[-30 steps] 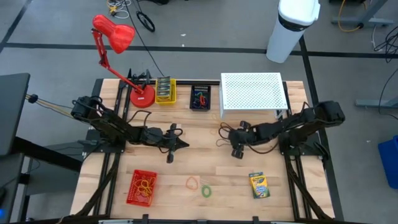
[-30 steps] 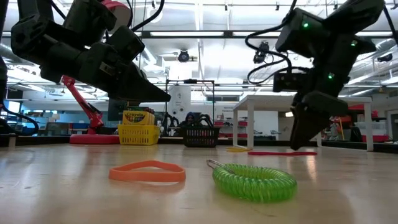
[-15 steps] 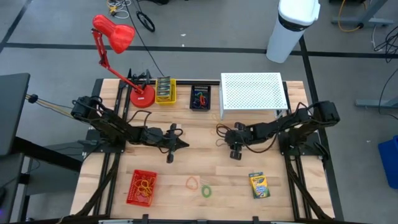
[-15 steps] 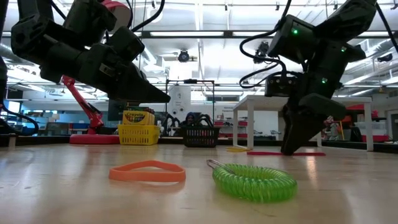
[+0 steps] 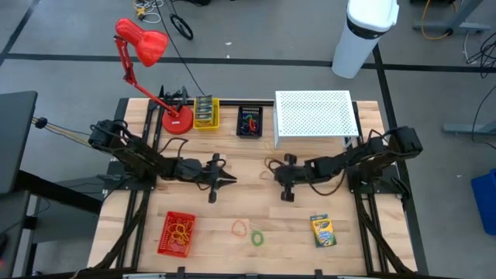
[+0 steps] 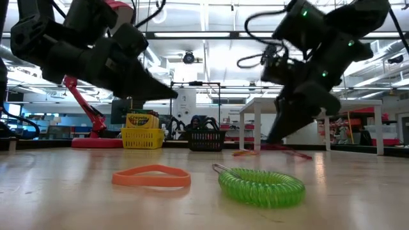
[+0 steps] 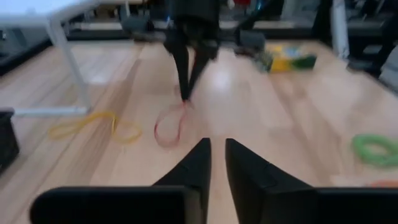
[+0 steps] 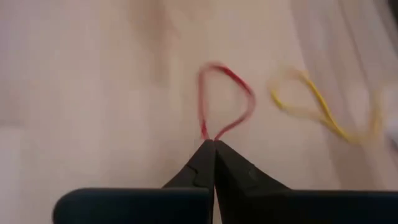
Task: Pick & Place Office Desk Supplies
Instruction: Put the red rubber band into the red bin
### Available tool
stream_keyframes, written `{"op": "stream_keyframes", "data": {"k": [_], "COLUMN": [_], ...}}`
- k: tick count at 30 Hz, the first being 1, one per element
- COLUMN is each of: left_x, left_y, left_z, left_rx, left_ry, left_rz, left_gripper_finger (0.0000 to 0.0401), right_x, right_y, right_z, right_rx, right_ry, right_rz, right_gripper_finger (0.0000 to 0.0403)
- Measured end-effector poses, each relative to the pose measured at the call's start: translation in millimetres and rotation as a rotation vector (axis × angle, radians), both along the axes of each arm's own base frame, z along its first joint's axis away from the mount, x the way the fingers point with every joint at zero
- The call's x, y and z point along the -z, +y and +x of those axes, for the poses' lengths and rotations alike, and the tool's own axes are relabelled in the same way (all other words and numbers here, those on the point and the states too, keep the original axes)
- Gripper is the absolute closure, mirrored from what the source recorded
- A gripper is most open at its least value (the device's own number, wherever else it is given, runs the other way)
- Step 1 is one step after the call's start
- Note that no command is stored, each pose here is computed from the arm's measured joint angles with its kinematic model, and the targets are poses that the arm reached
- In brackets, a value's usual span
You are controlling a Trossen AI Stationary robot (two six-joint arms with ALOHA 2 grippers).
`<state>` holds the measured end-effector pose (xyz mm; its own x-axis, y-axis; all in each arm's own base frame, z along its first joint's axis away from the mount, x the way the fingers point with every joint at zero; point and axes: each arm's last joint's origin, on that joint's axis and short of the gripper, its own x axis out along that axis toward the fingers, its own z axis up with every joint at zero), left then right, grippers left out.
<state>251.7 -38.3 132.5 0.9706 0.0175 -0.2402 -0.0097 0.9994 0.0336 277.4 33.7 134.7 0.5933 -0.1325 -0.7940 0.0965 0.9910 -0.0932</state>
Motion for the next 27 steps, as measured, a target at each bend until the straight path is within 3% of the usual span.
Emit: {"op": "stream_keyframes", "data": {"k": [9, 17, 20, 27], "left_x": [-1.3, 12.3, 20.4, 22.6], "left_y": [-8.2, -22.0, -25.1, -29.9], "left_z": [3.0, 54.9, 71.7, 83.5], "left_rx": [-0.036, -0.035, -0.057, 0.018], "left_ry": [-0.039, -0.015, -0.003, -0.014], "left_rz": [0.023, 0.16, 0.202, 0.148], "left_gripper_finger": [0.0266, 0.0202, 0.0189, 0.0189], "right_x": [-15.3, -25.7, -27.2, -27.5], "right_y": [28.1, 32.0, 32.8, 33.0], "right_z": [12.1, 19.3, 20.2, 20.2], "right_rx": [-0.099, -0.155, -0.172, -0.184], "right_ry": [-0.236, -0.361, -0.377, -0.379], "right_rz": [-0.043, -0.044, -0.047, -0.045], "right_gripper_finger": [0.0397, 0.04, 0.04, 0.0401]}}
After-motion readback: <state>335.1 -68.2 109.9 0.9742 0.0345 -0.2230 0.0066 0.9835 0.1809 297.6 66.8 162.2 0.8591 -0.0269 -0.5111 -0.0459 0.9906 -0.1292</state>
